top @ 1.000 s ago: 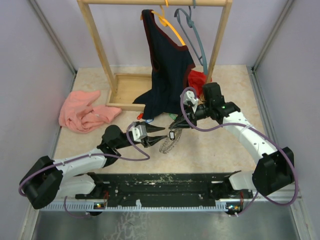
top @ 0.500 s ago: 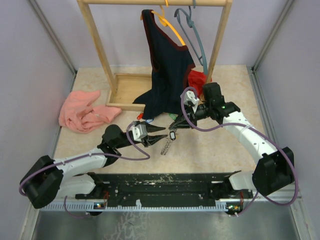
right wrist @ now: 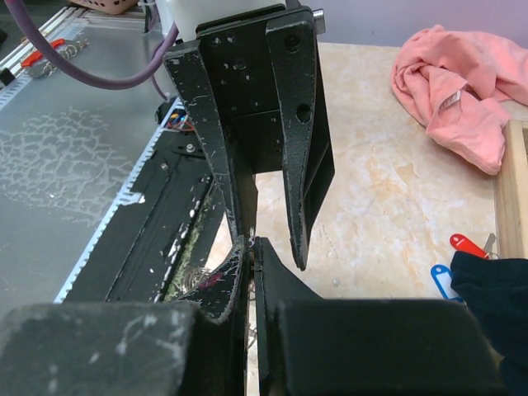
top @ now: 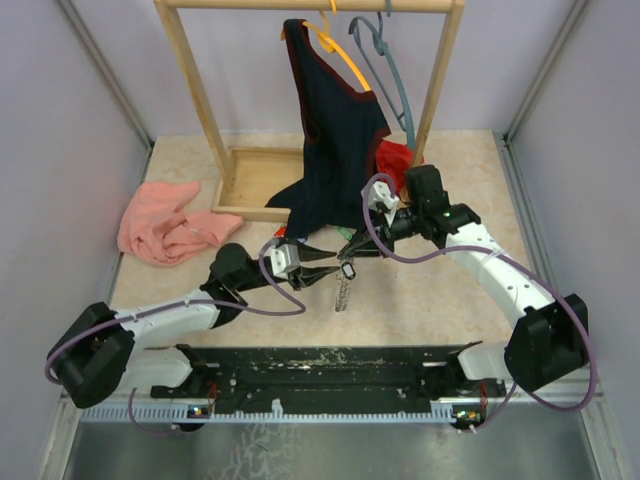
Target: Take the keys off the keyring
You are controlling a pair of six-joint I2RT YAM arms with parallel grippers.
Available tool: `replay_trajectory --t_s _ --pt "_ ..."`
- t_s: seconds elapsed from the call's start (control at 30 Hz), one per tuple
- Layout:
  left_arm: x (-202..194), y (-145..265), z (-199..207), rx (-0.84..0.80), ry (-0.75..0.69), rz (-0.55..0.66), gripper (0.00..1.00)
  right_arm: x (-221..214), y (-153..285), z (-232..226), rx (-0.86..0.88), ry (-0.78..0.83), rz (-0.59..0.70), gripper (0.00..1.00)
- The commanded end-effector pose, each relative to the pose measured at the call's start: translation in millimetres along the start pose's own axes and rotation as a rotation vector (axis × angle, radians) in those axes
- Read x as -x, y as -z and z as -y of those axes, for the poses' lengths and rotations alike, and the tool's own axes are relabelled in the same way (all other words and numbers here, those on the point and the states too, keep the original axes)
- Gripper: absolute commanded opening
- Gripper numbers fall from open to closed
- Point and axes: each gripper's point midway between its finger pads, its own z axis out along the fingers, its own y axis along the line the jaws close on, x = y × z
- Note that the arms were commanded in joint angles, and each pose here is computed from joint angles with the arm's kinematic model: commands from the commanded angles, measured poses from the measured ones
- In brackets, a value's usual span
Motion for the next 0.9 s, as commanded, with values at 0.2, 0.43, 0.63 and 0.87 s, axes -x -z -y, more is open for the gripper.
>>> replay_trajectory --t_s 0.2,0.43,0.63,0.87 --pt "14.2 -8.7 1.7 -0.052 -0.013 0.052 0.39 29.3 -0.6 -7.7 0.044 0.109 0.045 0.0" --pt "15.8 -14.7 3.5 -0.079 0.012 0.067 0.36 28.3 -2.5 -8.8 0.051 0.107 0.045 0.0" --pt "16.6 -15.6 3.4 -0.08 0.016 0.07 0.32 27.9 -2.5 -8.7 0.05 0.107 0.044 0.0" --pt "13.2 -14.0 3.5 -0.074 0.025 0.058 0.3 29.9 -2.3 -9.5 0.05 0.112 0.045 0.0"
